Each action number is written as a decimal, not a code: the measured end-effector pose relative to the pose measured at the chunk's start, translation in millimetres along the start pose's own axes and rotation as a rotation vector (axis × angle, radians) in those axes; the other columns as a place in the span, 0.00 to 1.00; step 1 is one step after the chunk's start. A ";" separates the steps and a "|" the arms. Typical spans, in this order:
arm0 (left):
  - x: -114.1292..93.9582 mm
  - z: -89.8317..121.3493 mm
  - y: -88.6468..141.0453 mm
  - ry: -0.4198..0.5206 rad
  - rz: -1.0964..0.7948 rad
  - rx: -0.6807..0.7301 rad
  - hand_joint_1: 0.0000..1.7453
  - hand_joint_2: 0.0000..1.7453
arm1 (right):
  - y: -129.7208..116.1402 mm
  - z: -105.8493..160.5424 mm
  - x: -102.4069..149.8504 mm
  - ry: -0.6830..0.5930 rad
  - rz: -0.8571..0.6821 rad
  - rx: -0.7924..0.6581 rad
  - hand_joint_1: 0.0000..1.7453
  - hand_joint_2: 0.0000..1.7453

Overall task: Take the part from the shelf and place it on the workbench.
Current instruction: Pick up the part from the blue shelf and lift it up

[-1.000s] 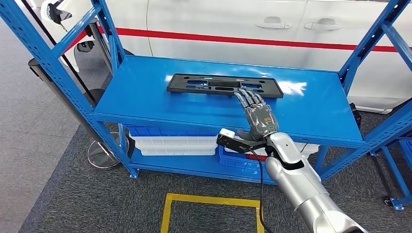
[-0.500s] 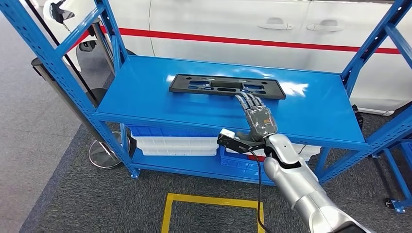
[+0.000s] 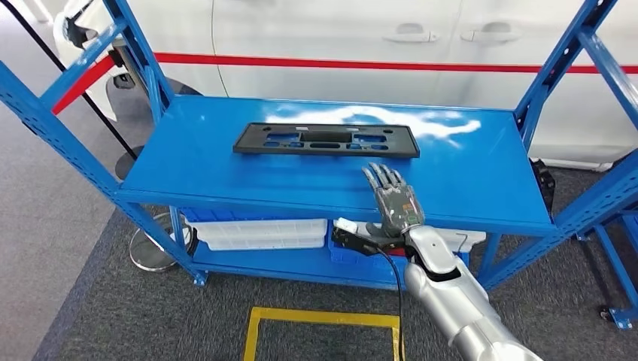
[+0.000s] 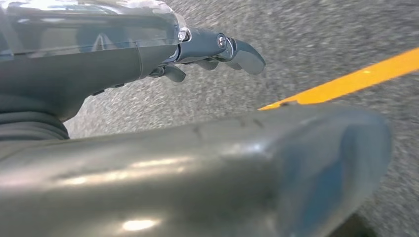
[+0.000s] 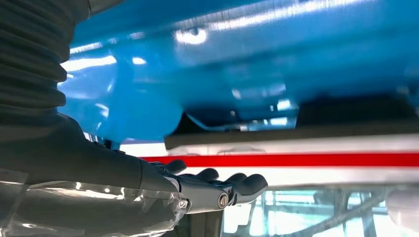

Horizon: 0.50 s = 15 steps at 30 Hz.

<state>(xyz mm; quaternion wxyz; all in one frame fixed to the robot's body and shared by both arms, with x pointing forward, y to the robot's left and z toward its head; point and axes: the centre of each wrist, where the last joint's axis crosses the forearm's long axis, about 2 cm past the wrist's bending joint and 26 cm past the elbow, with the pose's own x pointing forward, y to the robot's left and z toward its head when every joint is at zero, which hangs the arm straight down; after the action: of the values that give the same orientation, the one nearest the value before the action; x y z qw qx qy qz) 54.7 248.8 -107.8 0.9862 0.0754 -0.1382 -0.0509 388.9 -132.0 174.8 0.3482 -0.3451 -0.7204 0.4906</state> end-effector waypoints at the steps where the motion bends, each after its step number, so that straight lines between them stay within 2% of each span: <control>1: 0.4 -0.1 0.0 0.000 -0.001 0.000 0.00 0.00 | 0.6 1.0 0.3 -0.001 0.001 0.001 0.00 1.00; 5: -1.5 0.2 -0.1 0.006 -0.002 -0.003 0.00 0.00 | 7.7 9.0 0.8 0.003 -0.001 0.018 0.00 1.00; 15: -1.3 -0.2 1.4 -0.001 -0.014 -0.011 0.00 0.00 | 8.0 13.1 -6.2 0.000 -0.002 0.007 0.00 1.00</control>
<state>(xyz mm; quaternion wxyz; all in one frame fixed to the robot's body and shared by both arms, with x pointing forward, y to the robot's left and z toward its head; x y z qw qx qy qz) 53.7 250.3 -108.1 0.9862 0.0708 -0.1379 -0.0586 382.3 -141.0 162.6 0.3497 -0.3431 -0.7190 0.4930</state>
